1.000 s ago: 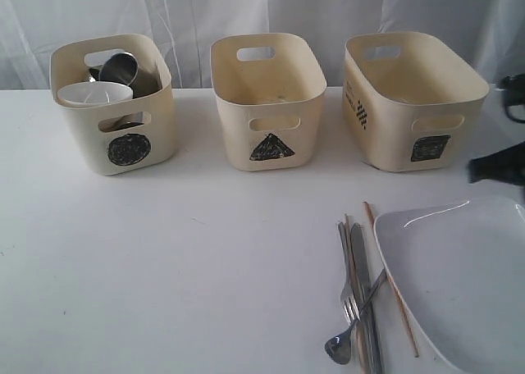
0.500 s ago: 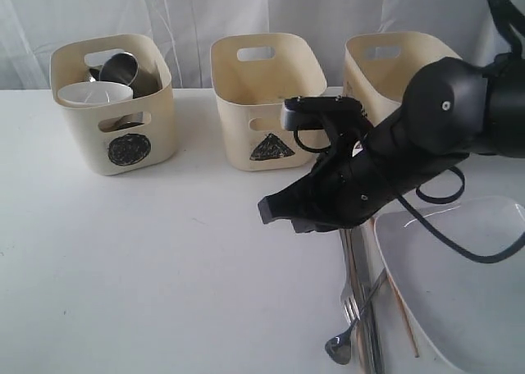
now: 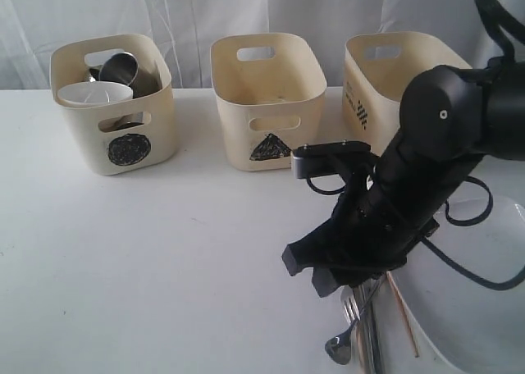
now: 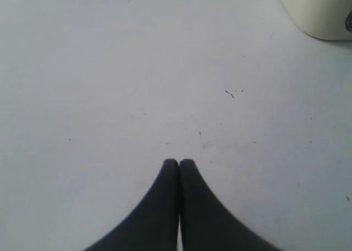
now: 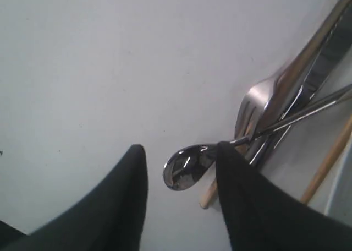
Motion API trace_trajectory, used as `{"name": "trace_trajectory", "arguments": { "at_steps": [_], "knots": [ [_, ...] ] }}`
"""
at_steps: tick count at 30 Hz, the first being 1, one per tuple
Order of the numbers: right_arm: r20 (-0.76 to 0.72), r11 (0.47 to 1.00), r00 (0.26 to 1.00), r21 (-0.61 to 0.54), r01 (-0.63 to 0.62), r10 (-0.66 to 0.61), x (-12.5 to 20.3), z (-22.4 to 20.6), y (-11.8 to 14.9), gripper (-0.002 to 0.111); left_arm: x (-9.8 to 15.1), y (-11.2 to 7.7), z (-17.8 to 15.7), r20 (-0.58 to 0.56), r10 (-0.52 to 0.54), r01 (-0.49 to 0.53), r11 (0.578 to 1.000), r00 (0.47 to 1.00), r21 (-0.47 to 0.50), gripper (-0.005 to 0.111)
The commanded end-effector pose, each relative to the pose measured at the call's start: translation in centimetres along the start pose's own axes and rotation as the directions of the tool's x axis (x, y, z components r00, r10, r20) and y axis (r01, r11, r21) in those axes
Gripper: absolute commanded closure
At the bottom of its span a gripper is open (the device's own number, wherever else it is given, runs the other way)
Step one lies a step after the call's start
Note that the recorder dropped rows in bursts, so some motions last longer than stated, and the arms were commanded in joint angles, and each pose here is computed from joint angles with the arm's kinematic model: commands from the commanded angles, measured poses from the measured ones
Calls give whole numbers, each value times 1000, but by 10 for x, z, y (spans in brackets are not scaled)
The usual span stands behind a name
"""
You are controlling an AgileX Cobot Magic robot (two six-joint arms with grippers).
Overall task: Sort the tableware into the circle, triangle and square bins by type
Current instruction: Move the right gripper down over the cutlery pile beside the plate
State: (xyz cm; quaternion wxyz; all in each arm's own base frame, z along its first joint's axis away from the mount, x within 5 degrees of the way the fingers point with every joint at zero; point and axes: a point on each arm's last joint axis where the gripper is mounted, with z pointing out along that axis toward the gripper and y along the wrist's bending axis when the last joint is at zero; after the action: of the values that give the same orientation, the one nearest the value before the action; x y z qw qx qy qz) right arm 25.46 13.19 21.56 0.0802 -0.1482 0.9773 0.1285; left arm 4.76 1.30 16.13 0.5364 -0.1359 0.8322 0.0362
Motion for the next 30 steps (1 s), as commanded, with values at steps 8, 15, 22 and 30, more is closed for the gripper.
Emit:
{"name": "trace_trajectory", "arguments": {
  "at_steps": [8,15,22,30],
  "knots": [
    [-46,988,992,104,-114,120,-2,50,-17,72,2,0,0,-6,-3,3,1000,1000,0,107],
    [-47,987,991,111,-117,122,-5,62,-20,72,2,0,0,-6,-3,3,1000,1000,0,107],
    [-18,989,993,103,-110,113,-6,55,-18,72,2,0,0,-6,-3,3,1000,1000,0,107],
    [24,987,994,124,-105,103,-11,59,-21,72,2,0,0,-6,-3,3,1000,1000,0,107]
  ]
}}
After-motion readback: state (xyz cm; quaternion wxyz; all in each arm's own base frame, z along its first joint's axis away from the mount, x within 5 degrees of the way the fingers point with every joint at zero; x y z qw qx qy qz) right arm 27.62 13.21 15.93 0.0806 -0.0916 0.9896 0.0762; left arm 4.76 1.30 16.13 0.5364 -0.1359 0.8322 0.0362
